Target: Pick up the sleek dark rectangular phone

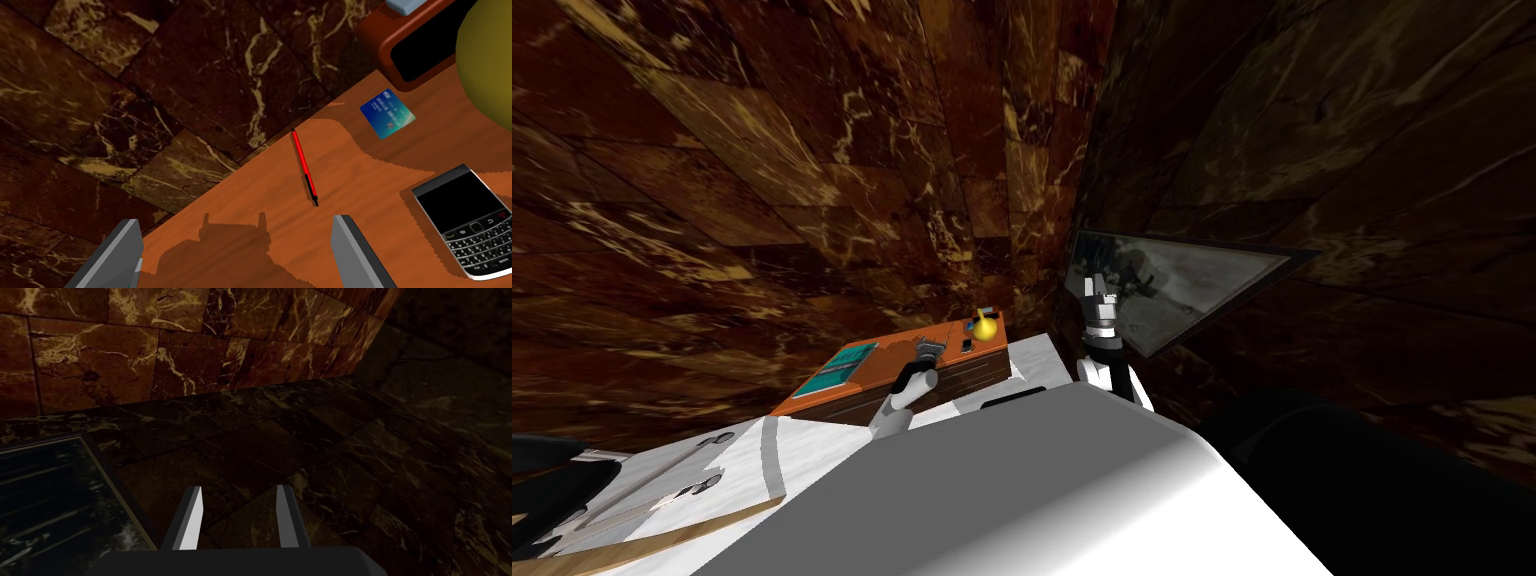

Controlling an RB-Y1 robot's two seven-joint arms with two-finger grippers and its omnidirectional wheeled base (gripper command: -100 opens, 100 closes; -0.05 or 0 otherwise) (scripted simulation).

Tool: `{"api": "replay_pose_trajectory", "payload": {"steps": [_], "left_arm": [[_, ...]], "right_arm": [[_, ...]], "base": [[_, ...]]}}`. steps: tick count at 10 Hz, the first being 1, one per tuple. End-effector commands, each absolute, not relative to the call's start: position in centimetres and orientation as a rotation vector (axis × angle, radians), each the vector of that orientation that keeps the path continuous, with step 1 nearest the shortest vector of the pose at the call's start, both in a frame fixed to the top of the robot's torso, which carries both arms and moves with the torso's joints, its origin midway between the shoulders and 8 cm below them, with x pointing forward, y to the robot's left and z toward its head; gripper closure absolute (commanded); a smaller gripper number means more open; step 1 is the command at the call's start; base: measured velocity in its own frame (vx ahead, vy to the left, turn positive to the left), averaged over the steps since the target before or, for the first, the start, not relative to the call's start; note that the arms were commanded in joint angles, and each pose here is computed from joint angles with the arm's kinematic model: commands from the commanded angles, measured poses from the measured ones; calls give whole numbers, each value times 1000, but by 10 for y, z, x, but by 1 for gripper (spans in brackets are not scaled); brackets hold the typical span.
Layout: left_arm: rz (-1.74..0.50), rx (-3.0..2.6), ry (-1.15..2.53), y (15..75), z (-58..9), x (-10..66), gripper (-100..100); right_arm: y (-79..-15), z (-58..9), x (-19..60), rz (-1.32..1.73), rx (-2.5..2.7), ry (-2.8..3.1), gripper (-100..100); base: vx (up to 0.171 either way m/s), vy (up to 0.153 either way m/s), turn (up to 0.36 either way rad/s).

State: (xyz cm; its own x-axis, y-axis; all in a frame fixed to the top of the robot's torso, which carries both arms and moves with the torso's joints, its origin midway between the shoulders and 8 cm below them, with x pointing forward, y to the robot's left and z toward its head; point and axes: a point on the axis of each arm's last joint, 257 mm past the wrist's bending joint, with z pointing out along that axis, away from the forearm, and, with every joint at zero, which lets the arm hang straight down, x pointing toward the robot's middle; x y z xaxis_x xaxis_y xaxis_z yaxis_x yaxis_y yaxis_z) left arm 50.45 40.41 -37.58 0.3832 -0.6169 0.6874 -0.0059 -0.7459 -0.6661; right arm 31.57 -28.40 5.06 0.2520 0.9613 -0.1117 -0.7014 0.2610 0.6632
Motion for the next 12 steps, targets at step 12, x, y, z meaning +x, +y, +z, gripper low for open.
{"api": "replay_pose_trajectory", "payload": {"steps": [12], "left_arm": [[-1151, -2576, 402, 371, -494, 486, -100]], "right_arm": [[-284, 51, 316, 1210, 547, 567, 0]], "base": [[40, -16, 26]]}}
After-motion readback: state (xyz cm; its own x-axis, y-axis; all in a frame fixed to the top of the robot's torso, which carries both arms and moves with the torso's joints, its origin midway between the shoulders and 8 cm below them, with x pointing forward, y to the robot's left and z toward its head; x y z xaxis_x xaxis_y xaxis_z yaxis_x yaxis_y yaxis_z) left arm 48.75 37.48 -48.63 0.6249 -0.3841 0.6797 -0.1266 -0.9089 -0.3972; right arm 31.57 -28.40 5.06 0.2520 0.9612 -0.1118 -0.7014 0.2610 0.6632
